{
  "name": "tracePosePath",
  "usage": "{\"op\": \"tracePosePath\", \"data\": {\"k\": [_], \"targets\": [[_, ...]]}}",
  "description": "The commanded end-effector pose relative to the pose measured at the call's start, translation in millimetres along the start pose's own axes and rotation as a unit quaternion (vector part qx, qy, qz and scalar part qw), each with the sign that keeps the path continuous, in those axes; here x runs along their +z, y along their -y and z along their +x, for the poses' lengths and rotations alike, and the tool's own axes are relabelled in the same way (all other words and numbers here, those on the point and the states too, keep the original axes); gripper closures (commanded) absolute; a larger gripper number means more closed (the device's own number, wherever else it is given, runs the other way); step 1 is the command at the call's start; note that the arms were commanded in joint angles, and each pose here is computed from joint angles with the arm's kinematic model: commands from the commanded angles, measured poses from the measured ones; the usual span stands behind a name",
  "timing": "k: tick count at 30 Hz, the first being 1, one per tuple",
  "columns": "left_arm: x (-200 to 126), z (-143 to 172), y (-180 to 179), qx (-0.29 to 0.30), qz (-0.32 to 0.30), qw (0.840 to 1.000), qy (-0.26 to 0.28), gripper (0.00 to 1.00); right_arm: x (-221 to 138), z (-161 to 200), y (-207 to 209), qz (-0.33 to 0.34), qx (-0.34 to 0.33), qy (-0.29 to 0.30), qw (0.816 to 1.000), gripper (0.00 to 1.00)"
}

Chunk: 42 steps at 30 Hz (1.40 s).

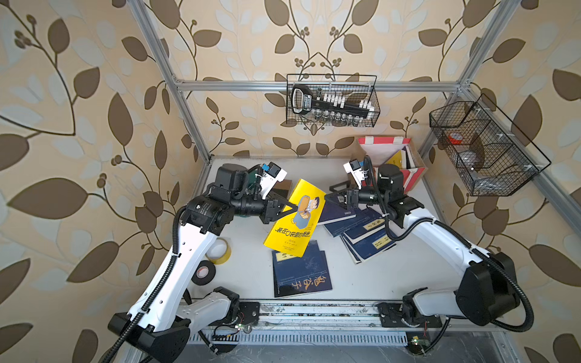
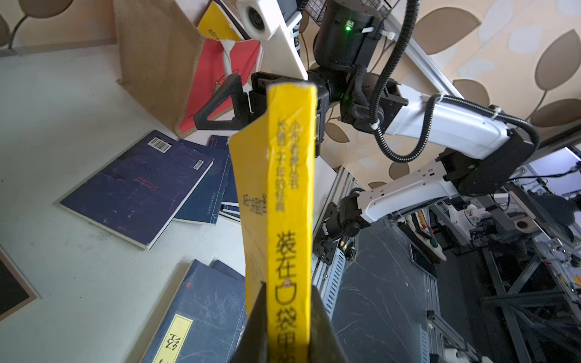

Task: Put the books into the canvas bag
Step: Pick up the book from the book.

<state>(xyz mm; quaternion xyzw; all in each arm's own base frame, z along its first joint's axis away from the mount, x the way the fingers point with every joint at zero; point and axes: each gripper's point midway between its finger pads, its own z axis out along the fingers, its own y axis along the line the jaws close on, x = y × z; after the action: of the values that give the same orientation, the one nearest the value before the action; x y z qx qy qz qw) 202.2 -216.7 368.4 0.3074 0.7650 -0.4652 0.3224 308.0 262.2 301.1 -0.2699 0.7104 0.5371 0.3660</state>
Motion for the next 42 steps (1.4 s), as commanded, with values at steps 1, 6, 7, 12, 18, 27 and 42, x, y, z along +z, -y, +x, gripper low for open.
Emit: {"op": "tracePosePath", "data": {"k": [1, 6, 7, 12, 18, 27, 42], "targets": [[-6, -5, 26, 0.065, 0.053, 0.996, 0.011, 1.0, -4, 12, -38, -0.078, -0.018, -0.018, 0.997, 0.02], [-4, -10, 28, 0.065, 0.067, 0.996, 0.013, 1.0, -12, 23, -68, -0.13, -0.037, -0.018, 0.991, 0.02], [-4, -11, 31, 0.067, 0.078, 0.995, 0.015, 1.0, -11, 25, -72, -0.137, -0.041, -0.02, 0.989, 0.02], [-2, -10, 32, 0.065, 0.089, 0.994, 0.017, 1.0, -6, 25, -93, -0.173, -0.056, -0.029, 0.983, 0.02], [2, -10, 12, 0.05, 0.036, 0.998, 0.016, 1.0, -10, 15, -116, -0.195, -0.08, -0.026, 0.977, 0.21], [5, -5, 3, 0.047, 0.024, 0.999, 0.011, 1.0, -13, 3, -120, -0.173, -0.082, -0.019, 0.981, 0.8], [-6, -11, -30, 0.025, -0.077, 0.996, 0.046, 0.01, -58, -93, -77, 0.02, -0.064, 0.074, 0.995, 1.0]]}}
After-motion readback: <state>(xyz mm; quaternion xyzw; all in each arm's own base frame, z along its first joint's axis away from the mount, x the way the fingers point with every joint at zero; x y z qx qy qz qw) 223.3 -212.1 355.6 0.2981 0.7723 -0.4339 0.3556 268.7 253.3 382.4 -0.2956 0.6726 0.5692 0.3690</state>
